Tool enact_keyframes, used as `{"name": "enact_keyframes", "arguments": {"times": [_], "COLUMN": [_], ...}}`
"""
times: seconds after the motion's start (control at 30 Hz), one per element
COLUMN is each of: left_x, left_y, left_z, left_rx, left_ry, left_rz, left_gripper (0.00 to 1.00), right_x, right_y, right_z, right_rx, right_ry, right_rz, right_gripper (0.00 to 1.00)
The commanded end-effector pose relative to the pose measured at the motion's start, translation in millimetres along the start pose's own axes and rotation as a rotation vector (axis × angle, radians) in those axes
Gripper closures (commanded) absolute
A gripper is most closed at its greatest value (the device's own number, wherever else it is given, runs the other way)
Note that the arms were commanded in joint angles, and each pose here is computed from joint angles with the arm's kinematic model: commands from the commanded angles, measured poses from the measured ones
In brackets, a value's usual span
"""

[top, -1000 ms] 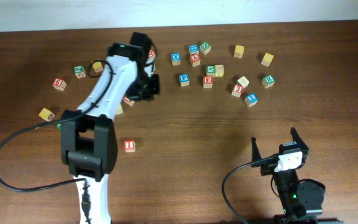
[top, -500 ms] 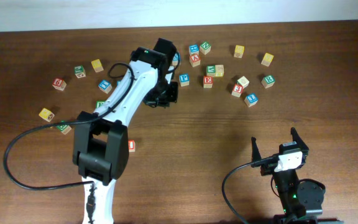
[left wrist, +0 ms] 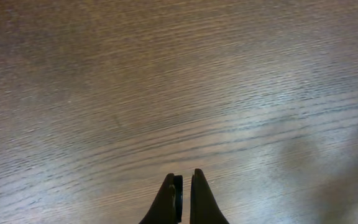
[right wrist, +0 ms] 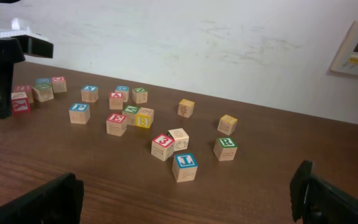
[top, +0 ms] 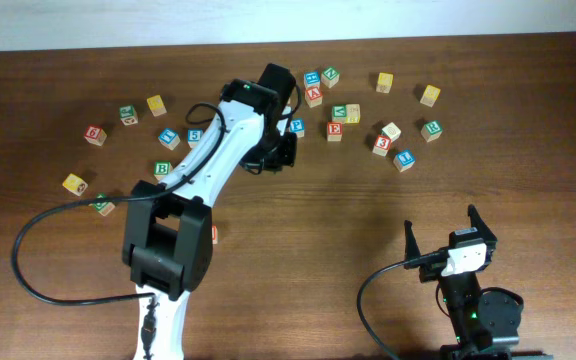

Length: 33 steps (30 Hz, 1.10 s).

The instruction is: Spell out ICRA

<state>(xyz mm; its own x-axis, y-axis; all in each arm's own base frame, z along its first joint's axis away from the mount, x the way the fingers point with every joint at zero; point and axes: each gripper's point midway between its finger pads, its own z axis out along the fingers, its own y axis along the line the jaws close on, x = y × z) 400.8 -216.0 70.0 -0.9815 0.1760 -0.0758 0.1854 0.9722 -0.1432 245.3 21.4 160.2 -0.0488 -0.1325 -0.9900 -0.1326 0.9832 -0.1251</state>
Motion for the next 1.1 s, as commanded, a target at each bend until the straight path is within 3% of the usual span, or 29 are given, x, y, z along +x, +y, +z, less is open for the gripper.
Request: {"name": "enact_keyframes", "arguments": {"times": [0.0,0.37,0.53,0.83,1.07], "left_x": [2.5,1.0,-4.4,-32.9,-15.4], "left_y": [-7.4,-22.3,-6.3,93.9,197.1], "left_z": [7.0,8.6,5.5,-49.0,-63.4], "left_rx": [-0.009,0.000,-0.002,0.066,0.037], "left_ry": [0.004,-0.018,-0.023,-0.135,-0.117], "left_rz": [0.012,0.046,-0.003,-0.275,-0.513], "left_gripper": [0.99,1.00,1.00,1.00,1.00], "right_x": [2.7,2.7,2.7,2.7,2.8], "right_y": [-2.5,-2.5,-2.5,-2.5,-2.4], "right_z": [-0.1,-0.1,-0.1,-0.1,-0.1], "right_rx": [0.013,0.013,0.013,0.013,0.013], "right_ry": [0.006,0.006,0.006,0.006,0.006], "right_rz": [0.004,0.004,0.004,0.004,0.004], "right_gripper": [0.02,0.02,0.02,0.02,0.02]}}
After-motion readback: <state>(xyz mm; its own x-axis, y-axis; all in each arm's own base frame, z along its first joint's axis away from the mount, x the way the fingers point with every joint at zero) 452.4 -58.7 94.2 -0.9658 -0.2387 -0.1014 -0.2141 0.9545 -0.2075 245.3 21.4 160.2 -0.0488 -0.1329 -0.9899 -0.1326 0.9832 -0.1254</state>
